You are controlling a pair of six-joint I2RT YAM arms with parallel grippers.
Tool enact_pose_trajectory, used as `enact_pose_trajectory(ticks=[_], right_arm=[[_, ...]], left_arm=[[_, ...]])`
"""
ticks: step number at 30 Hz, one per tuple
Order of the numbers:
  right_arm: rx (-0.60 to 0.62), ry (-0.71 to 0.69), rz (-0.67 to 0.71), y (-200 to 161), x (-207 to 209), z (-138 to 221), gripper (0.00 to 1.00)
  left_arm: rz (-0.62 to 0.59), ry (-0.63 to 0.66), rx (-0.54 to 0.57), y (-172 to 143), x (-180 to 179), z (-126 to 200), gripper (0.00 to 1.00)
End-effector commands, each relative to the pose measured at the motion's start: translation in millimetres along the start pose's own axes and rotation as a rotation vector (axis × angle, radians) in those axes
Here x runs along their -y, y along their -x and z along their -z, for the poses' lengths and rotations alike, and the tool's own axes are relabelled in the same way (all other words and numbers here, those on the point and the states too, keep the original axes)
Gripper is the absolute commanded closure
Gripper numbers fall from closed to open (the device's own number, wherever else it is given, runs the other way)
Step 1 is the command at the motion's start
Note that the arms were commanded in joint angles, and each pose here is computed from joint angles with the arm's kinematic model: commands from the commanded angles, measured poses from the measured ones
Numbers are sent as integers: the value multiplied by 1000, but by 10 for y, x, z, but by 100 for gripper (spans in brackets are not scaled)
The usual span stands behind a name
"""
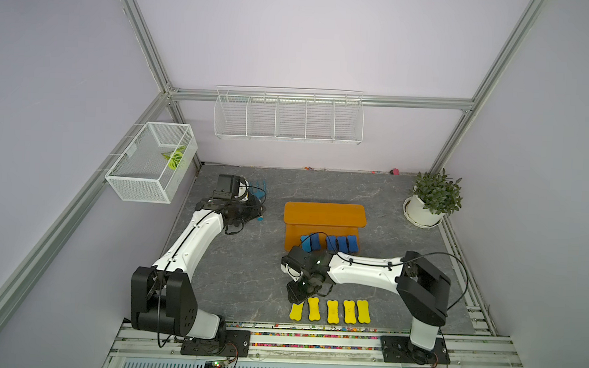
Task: Remove the whiteboard erasers from the shelf
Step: Adjust the whiteboard eraser at the center of the board, then adjust the shelf at the center of the board.
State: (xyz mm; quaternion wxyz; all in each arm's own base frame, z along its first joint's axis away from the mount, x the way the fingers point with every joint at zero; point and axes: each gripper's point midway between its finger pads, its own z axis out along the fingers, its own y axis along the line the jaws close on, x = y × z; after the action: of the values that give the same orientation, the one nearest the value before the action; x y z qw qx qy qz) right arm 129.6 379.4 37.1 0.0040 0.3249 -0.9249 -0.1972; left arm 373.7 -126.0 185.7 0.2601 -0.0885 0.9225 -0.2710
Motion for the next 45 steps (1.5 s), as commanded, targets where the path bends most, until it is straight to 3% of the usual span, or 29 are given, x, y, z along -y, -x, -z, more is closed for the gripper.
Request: enact_pose_trajectory(ticks=[1, 6, 14, 21, 24, 31, 35, 45], right_arm=[[12, 12, 19, 11, -60, 41, 58], [74, -45, 32, 187, -50, 346, 47], [320, -96, 50, 744, -32, 1188, 45], [562, -304, -34, 1040, 621, 1820, 45], [612, -381, -56, 1082, 892, 2064, 44], [708, -355, -259, 953, 1685, 2651, 44], [766, -276, -379, 908, 2103, 2807, 42], [680, -249, -544, 696, 2578, 2710, 39]], left_arm=[[3, -14, 8, 48, 16, 3, 64], [1, -23, 10, 52, 42, 20, 64], [-9, -139, 2, 110, 298, 79, 63], [-33, -226, -6, 203, 530, 47, 62], [-42, -231, -22, 192, 582, -25, 63], [-40, -284, -83, 120, 663, -195, 54], [-38, -312, -131, 55, 681, -265, 51], [-30, -428, -234, -159, 792, -347, 53]])
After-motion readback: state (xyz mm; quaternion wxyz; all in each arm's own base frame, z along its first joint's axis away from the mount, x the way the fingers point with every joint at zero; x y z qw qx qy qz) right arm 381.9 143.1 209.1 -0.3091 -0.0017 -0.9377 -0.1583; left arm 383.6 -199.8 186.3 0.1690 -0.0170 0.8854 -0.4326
